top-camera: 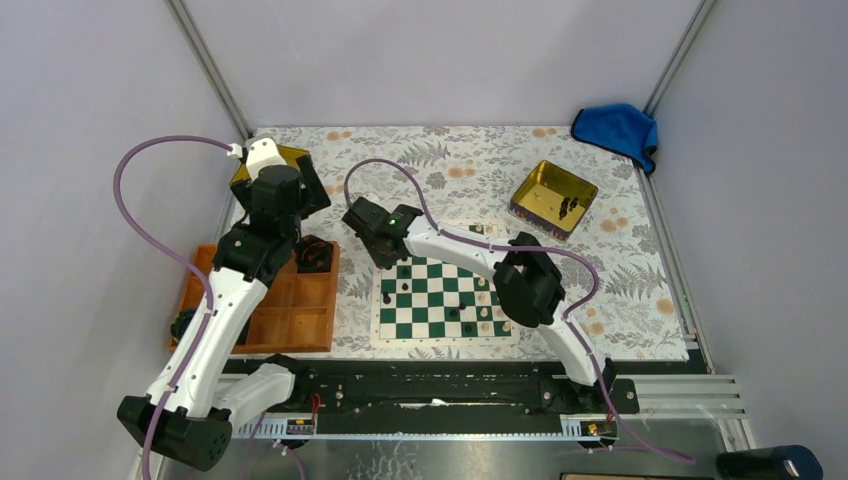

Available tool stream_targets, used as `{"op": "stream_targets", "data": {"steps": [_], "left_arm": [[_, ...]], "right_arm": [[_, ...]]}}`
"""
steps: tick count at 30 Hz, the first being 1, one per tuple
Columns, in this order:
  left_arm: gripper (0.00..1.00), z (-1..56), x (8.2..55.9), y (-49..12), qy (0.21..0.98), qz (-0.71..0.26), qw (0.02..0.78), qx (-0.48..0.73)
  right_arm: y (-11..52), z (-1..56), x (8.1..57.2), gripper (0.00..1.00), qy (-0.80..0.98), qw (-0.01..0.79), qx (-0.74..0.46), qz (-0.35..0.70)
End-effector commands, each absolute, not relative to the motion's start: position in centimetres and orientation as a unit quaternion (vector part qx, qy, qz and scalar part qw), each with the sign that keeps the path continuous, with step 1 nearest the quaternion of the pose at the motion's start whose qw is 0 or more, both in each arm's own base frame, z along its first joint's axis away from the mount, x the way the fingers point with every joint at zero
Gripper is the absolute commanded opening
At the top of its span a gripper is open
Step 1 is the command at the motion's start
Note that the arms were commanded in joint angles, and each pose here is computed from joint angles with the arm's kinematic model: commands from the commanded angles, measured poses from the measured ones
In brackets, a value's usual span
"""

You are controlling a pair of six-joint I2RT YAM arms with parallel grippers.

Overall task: Set up the chess pieces on the board
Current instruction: Place the chess piece on the chessboard.

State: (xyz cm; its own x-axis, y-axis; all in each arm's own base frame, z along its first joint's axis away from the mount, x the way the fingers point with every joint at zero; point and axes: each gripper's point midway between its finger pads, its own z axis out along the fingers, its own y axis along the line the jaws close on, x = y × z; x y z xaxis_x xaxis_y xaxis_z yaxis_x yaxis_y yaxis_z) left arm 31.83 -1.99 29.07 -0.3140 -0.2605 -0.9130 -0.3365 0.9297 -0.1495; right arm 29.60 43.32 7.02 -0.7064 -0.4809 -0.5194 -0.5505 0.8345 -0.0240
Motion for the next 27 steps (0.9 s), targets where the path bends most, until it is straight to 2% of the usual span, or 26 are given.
{"op": "stream_targets", "data": {"steps": [1,27], "left_arm": [[0.99,30.0,31.8,-1.7,0.796,0.035,0.572,-0.195],[0.99,29.7,32.2,-2.2,0.801,0.037,0.568,-0.187]], "right_arm": [[44.7,8.0,29.6,0.0,0.912,0.274,-0.293,0.08],[45.3,5.5,29.9,0.0,0.908,0.265,-0.315,0.072]]}}
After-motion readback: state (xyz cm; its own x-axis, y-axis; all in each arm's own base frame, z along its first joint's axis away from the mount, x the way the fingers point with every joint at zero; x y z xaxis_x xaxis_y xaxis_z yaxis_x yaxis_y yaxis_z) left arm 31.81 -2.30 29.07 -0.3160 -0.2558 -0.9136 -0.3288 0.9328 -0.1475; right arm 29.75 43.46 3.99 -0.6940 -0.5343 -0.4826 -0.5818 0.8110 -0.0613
